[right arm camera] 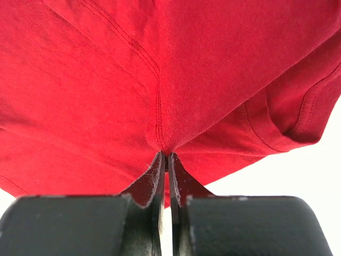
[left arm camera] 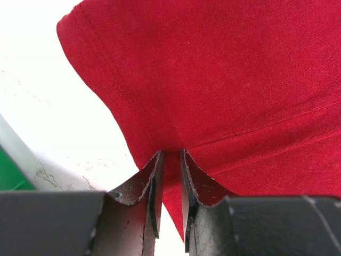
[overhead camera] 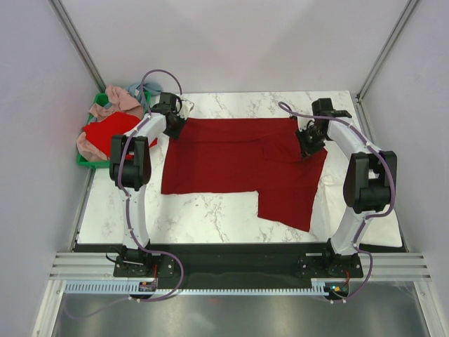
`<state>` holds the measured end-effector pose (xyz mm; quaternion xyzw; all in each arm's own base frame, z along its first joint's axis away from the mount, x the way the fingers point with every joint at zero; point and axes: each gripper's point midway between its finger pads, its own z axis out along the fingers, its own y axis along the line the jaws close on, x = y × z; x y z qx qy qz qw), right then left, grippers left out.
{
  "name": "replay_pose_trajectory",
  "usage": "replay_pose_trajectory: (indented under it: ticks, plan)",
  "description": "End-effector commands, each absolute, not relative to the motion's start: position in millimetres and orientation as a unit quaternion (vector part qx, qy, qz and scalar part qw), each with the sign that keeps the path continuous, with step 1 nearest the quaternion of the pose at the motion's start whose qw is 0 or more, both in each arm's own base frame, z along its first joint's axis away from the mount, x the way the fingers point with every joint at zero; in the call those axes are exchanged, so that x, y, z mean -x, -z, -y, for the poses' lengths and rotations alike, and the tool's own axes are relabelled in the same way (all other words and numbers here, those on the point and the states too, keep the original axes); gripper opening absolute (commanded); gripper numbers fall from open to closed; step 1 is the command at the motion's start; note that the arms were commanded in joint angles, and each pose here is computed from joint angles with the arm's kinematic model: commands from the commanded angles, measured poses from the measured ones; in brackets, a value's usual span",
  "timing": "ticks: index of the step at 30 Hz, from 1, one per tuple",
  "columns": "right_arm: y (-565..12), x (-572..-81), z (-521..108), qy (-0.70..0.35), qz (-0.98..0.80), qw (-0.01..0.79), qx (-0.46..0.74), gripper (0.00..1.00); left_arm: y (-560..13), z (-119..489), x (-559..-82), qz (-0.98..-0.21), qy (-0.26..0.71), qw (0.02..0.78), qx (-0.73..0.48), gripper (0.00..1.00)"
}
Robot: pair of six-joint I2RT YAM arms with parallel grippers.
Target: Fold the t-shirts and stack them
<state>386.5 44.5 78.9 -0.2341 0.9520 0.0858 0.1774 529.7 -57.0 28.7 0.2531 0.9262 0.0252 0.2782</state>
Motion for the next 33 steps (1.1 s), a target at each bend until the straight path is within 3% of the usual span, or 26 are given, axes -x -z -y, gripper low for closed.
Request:
replay_pose_trajectory:
  ticks: [1,5,6,10,13,20,33]
  plan:
    - [-110,-401,-54,-0.097,-0.943,0.218,0.232,0.09,-36,52,-542,-0.926,-0.034,0.292,-0.239,0.25]
    - [-141,-420,-61,-0.109,-0.932,0.249,0.240,0.39,-40,51,-542,-0.924,-0.036,0.295,-0.239,0.25]
    - [-148,-427,-59,-0.110,-0.931,0.253,0.238,0.41,-41,51,-542,-0.924,-0.037,0.295,-0.240,0.25]
    - [-237,-497,-47,-0.095,-0.894,0.386,0.208,0.42,-43,50,-542,-0.921,-0.041,0.295,-0.251,0.25]
    - [-246,-528,-23,-0.061,-0.886,0.425,0.178,0.42,-43,49,-542,-0.921,-0.043,0.293,-0.254,0.25]
    - [-158,-570,-9,-0.057,-0.912,0.378,0.149,0.35,-38,45,-538,-0.924,-0.052,0.283,-0.251,0.26]
    - [-108,-615,-3,-0.045,-0.912,0.381,0.146,0.32,-34,44,-540,-0.924,-0.058,0.280,-0.253,0.25]
